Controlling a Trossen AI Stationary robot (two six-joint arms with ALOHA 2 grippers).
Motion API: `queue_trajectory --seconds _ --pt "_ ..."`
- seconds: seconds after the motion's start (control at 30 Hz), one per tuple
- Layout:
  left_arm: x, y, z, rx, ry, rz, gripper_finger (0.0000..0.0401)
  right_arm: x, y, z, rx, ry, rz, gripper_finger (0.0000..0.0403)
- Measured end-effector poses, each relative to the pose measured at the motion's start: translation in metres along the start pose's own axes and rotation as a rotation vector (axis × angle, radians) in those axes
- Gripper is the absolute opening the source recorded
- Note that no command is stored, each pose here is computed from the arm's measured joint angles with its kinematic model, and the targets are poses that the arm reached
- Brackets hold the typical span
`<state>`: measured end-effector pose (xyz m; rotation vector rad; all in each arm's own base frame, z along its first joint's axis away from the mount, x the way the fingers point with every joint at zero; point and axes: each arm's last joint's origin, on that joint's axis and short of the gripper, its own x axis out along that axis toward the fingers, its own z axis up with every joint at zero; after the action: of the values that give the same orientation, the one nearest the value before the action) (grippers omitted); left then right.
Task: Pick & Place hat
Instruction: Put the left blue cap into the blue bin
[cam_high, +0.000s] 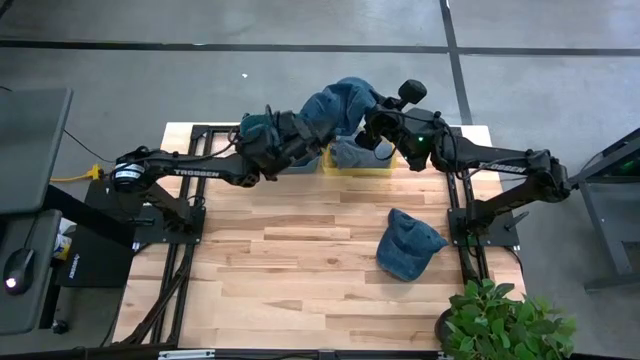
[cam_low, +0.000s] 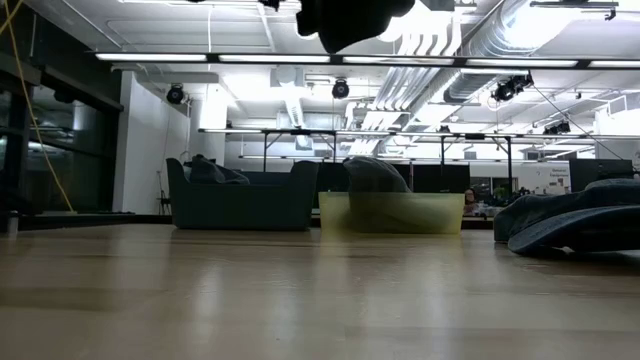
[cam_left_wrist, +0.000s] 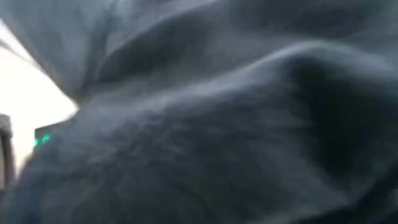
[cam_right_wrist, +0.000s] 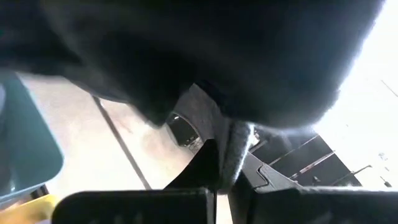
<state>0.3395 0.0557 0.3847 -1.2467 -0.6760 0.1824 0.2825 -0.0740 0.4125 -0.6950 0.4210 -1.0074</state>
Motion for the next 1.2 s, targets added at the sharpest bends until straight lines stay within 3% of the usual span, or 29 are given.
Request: queue_trajectory --seconds 0.13,0.4,0.53,0.7,0.77,0.97,1.2 --pt "0.011 -0.01 -0.002 -0.01 -0.008 -0.043 0.024 0.001 0.003 -0.002 0.004 0.01 0.018 0.0005" --pt "0.021 -0.002 -0.008 0.002 0.002 -0.012 0.0225 0.001 0.006 -0.005 -0.033 0.033 0.039 0.0005" --pt "0.02 0.0 -0.009 0.005 0.0 0.0 0.0165 0.001 0.008 -0.007 -0.052 0.049 0.053 0.0005" --pt "0.02 0.0 -0.009 0.038 0.006 0.007 0.0039 0.0 0.009 -0.008 -0.066 0.061 0.058 0.0005" --pt "0.02 0.0 -0.009 0.058 0.005 0.004 0.0014 0.0 0.009 -0.008 -0.066 0.061 0.057 0.0005" --pt "0.02 0.0 -0.009 0.097 0.01 0.004 0.0009 0.0 0.009 -0.008 -0.067 0.063 0.056 0.0007" --pt "0.021 0.0 -0.007 0.123 0.011 0.003 0.0008 0.0 0.01 -0.009 -0.078 0.065 0.062 0.0073"
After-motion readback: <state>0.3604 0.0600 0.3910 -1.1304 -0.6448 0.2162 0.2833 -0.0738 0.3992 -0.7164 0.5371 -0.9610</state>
